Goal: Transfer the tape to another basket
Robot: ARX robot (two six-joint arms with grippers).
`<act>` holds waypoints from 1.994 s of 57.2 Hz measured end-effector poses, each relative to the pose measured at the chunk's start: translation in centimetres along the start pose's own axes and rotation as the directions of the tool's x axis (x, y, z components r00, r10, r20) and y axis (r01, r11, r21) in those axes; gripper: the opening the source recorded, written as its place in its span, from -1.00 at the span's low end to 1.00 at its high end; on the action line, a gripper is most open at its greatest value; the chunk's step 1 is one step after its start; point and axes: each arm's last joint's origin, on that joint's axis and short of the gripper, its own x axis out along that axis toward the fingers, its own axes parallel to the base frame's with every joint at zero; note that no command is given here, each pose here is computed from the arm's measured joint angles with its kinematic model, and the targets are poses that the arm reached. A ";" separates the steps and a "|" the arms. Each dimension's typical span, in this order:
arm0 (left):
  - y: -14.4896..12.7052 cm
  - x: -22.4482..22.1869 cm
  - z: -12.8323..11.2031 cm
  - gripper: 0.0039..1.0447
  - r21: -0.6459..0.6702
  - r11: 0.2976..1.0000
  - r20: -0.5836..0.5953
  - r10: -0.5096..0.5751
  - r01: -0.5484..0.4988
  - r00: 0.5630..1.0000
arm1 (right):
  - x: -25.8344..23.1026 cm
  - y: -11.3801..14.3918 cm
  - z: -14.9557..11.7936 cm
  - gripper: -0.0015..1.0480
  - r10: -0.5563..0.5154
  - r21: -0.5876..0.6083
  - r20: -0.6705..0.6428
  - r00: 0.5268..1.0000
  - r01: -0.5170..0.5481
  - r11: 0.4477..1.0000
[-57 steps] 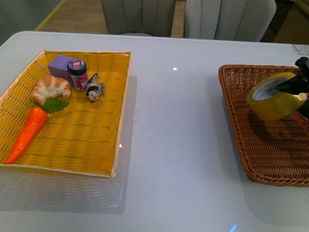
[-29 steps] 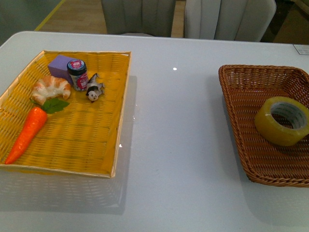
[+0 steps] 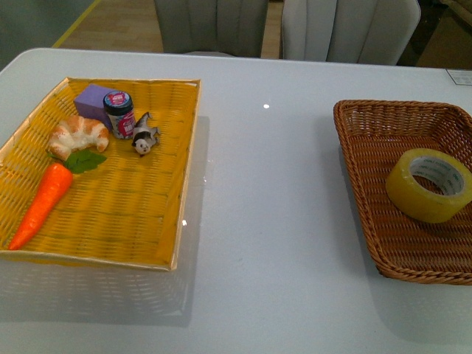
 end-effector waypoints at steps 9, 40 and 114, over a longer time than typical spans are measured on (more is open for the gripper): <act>0.0 0.0 0.0 -0.98 0.000 1.000 0.000 0.000 0.000 1.000 | -1.7 1.0 -0.3 -0.03 0.038 -0.187 0.104 0.994 -0.018 0.982; 0.0 0.0 0.0 -0.98 0.000 1.000 0.001 0.000 0.000 1.000 | -5.1 2.9 -1.7 -0.96 0.043 -0.236 0.119 0.992 -0.014 0.972; 0.0 0.0 0.0 -0.98 0.000 1.000 0.001 0.000 0.000 1.000 | -9.2 2.7 -2.0 -0.96 0.046 -0.236 0.129 0.991 -0.015 0.972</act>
